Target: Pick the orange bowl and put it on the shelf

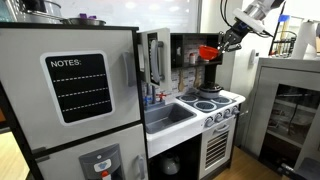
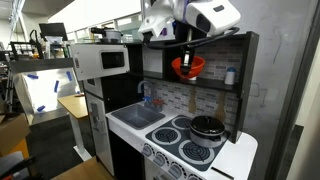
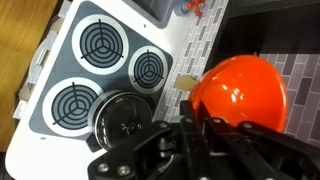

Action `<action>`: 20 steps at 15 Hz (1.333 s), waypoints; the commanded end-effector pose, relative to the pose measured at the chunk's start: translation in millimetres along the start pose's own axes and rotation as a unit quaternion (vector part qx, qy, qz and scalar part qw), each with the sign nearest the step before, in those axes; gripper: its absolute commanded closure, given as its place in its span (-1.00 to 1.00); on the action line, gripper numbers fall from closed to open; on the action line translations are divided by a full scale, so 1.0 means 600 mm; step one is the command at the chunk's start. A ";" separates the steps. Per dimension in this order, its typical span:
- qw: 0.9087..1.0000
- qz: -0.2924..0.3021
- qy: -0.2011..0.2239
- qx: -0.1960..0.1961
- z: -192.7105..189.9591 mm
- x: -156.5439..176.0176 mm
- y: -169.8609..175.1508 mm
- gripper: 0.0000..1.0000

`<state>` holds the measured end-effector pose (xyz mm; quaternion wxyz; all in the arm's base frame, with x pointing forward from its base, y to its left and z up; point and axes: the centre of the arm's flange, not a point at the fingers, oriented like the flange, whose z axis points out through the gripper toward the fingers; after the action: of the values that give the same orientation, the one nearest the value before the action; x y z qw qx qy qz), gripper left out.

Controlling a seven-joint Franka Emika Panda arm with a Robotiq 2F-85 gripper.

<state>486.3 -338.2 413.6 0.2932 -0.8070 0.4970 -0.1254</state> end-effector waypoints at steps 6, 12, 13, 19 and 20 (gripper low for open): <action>1.000 0.013 0.017 0.014 0.015 0.039 -0.030 0.96; 0.999 0.021 0.019 0.021 0.028 0.057 -0.034 0.96; 0.999 0.021 0.020 0.021 0.030 0.059 -0.034 0.96; 0.999 0.023 0.022 0.025 0.034 0.071 -0.035 0.96; 0.999 0.024 0.022 0.026 0.035 0.073 -0.036 0.96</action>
<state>524.8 -356.2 406.3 0.2963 -0.7945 0.5112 -0.1403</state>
